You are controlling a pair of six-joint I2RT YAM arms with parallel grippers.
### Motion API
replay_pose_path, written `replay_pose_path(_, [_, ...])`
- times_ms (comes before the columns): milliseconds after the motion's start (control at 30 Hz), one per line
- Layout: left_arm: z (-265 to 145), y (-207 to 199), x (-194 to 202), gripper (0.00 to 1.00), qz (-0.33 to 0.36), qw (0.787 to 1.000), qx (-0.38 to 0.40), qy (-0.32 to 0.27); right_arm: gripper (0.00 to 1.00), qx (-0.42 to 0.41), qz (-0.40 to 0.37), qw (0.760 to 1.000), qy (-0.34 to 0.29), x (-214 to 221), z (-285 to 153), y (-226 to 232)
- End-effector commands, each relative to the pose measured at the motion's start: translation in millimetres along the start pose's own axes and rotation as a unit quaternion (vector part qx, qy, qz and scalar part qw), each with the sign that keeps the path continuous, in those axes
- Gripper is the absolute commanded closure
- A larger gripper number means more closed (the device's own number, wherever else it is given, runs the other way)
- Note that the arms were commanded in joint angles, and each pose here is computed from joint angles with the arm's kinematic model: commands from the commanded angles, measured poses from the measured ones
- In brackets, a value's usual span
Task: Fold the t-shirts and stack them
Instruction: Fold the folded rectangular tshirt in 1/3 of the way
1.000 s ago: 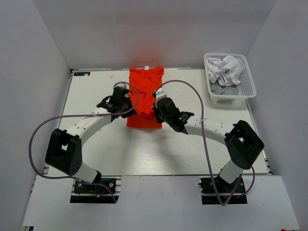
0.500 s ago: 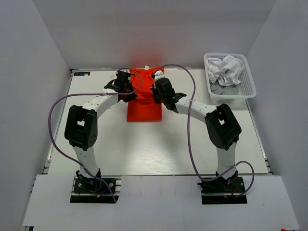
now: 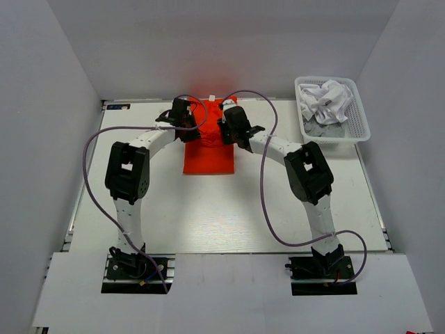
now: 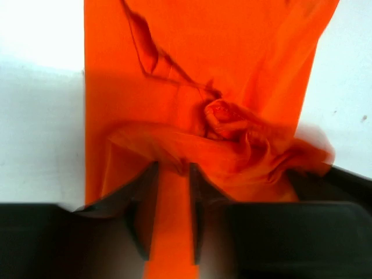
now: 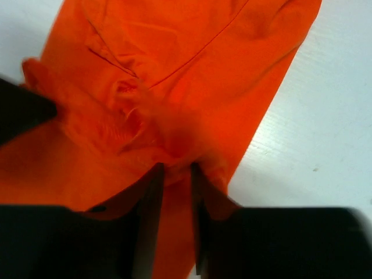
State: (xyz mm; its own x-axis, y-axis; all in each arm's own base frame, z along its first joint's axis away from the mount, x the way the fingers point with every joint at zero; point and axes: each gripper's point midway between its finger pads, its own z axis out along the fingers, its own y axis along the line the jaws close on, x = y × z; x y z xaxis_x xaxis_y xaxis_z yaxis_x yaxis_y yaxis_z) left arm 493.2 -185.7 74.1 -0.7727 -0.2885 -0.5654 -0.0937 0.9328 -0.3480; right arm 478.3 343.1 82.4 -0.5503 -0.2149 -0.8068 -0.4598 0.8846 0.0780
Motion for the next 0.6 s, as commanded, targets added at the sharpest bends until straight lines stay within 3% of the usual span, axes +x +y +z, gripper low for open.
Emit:
replay_pose_path(0, [-10, -15, -62, 0.59, 0.003, 0.997, 0.028, -0.070, 0.64, -0.003, 0.007, 1.000, -0.029, -32, 2, -6])
replay_pose_path(67, [-13, -16, -87, 0.36, -0.002, 0.995, 0.018, -0.098, 0.54, 0.009, 0.012, 0.999, -0.043, -45, 6, -19])
replay_pose_path(133, [-17, -8, -121, 0.01, -0.014, 0.992, 0.006, -0.123, 0.37, 0.014, 0.020, 0.997, -0.067, -71, 6, -27])
replay_pose_path(200, [-31, -11, -145, 0.00, -0.018, 0.990, 0.003, -0.141, 0.31, 0.014, 0.023, 0.997, -0.071, -80, 0, -29])
replay_pose_path(267, [-38, -4, -140, 0.00, -0.021, 0.992, -0.004, -0.126, 0.27, 0.002, 0.022, 0.998, -0.052, -68, -4, -27])
replay_pose_path(300, [-33, 4, -118, 0.00, -0.021, 0.995, -0.007, -0.102, 0.26, -0.004, 0.020, 0.998, -0.056, -70, -18, -25])
replay_pose_path(333, [-37, 2, -115, 0.00, -0.020, 0.994, 0.005, -0.108, 0.15, -0.012, 0.017, 0.999, -0.037, -49, -18, -22])
replay_pose_path(367, [-60, -4, -116, 0.00, -0.018, 0.992, 0.021, -0.120, 0.13, -0.029, 0.019, 0.999, -0.019, -29, -21, -16])
replay_pose_path(400, [-52, 8, -80, 0.00, -0.018, 0.996, 0.021, -0.081, 0.10, -0.041, 0.025, 0.998, -0.036, -42, -41, -12])
replay_pose_path(433, [-56, 8, -73, 0.00, -0.017, 0.996, 0.030, -0.081, 0.10, -0.048, 0.035, 0.998, -0.035, -39, -46, -9])
replay_pose_path(467, [-51, 24, -39, 0.00, -0.024, 0.998, 0.018, -0.048, 0.10, -0.065, 0.042, 0.997, -0.011, -12, -54, -5])
replay_pose_path(533, [-72, 16, -16, 0.00, -0.021, 0.998, 0.032, -0.040, 0.10, -0.093, 0.066, 0.993, -0.004, -7, -71, 7])
replay_pose_path(567, [-67, 30, 14, 0.00, -0.022, 0.999, 0.025, -0.015, 0.10, -0.095, 0.077, 0.992, 0.016, 18, -78, 7])
